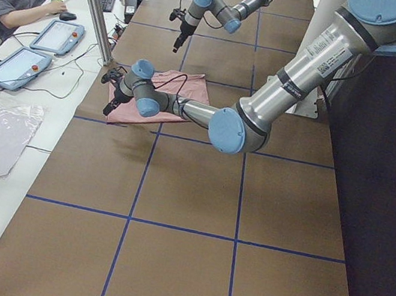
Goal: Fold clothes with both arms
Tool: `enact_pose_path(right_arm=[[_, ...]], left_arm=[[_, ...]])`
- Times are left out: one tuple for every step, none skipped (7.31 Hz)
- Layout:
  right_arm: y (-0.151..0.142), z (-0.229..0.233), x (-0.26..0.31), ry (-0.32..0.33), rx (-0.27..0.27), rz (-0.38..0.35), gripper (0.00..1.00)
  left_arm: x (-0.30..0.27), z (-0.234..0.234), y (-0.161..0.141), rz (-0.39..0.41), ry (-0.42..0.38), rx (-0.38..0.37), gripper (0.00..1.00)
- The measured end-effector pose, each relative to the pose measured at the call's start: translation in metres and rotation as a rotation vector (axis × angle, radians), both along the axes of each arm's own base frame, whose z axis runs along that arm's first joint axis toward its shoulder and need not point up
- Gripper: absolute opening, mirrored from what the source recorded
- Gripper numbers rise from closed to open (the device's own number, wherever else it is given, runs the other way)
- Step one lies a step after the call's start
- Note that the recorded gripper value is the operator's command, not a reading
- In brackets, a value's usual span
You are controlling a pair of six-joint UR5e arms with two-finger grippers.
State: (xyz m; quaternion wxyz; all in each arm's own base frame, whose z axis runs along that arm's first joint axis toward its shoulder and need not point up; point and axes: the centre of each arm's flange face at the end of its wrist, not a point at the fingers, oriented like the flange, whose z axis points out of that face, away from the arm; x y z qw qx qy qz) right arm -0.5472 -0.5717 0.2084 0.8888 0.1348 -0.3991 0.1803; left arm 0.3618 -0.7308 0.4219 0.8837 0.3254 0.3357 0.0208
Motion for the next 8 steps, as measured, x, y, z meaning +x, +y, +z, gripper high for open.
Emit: enact_pose_path(right_arm=[[0.006, -0.016, -0.031, 0.007, -0.006, 0.009, 0.59], [0.013, -0.024, -0.057, 0.023, -0.007, 0.007, 0.52], [0.020, -0.027, -0.074, 0.039, -0.006, 0.000, 0.50], [0.025, -0.025, -0.085, 0.053, -0.007, -0.007, 0.47], [0.029, -0.020, -0.093, 0.067, -0.005, -0.010, 0.43], [0.032, -0.016, -0.098, 0.079, -0.004, -0.011, 0.43], [0.035, -0.013, -0.103, 0.088, -0.002, -0.012, 0.43], [0.037, -0.010, -0.106, 0.095, 0.000, -0.012, 0.43]], left_arm=[[-0.001, -0.001, 0.001, 0.000, 0.004, 0.002, 1.00], [-0.002, -0.003, 0.002, -0.001, 0.009, 0.004, 1.00], [-0.002, -0.005, 0.002, -0.002, 0.013, 0.006, 1.00], [-0.002, -0.007, 0.002, -0.003, 0.016, 0.008, 1.00], [-0.002, -0.006, 0.004, -0.003, 0.016, 0.008, 1.00], [-0.003, -0.005, 0.006, -0.002, 0.017, 0.009, 1.00], [-0.005, -0.004, 0.008, -0.002, 0.019, 0.011, 1.00], [-0.006, -0.005, 0.009, -0.002, 0.020, 0.013, 1.00]])
